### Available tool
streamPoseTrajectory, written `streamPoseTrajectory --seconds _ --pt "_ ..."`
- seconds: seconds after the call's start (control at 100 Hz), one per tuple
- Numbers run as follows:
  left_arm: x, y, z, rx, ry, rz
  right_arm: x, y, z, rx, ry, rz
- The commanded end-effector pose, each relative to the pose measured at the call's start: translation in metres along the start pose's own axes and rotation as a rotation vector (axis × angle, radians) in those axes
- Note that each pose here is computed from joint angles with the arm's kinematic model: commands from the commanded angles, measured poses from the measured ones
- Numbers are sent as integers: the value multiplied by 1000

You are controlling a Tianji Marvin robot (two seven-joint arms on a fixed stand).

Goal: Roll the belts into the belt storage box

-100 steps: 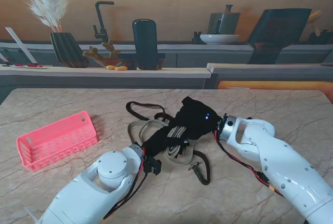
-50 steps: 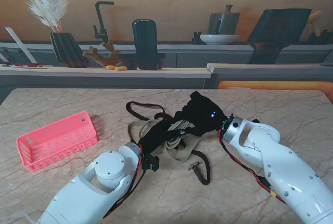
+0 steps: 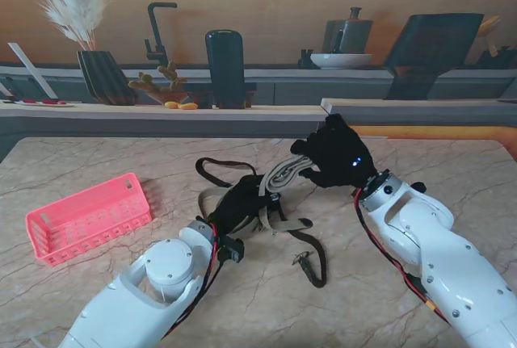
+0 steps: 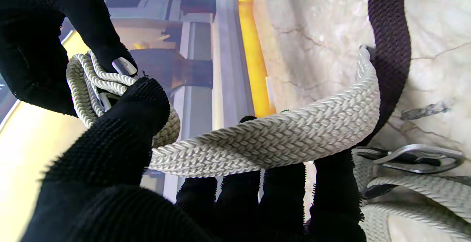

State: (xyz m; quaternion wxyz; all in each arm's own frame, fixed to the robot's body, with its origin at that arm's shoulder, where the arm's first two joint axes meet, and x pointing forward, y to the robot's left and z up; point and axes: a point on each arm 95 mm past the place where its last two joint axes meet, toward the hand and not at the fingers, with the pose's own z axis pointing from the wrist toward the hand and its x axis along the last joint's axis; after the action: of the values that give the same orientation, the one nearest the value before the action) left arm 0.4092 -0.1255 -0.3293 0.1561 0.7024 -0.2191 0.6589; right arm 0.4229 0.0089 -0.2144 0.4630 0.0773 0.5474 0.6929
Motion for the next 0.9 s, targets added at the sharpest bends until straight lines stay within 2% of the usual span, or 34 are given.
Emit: streamPoseTrajectory --seconds 0.0,0.2,0.5,0.74,0.89 --pt "6 9 -1 -11 28 -14 1 12 5 -46 -7 -7" --pt "10 15 -2 -17 58 -24 -3 22 8 -91 -49 -23" --pt "5 26 -2 -25 43 -41 0 15 11 -120 -134 0" --pt "0 35 0 6 36 -62 10 -4 11 -90 -178 58" --pt "1 40 3 60 57 -81 22 -19 12 -58 -190 107"
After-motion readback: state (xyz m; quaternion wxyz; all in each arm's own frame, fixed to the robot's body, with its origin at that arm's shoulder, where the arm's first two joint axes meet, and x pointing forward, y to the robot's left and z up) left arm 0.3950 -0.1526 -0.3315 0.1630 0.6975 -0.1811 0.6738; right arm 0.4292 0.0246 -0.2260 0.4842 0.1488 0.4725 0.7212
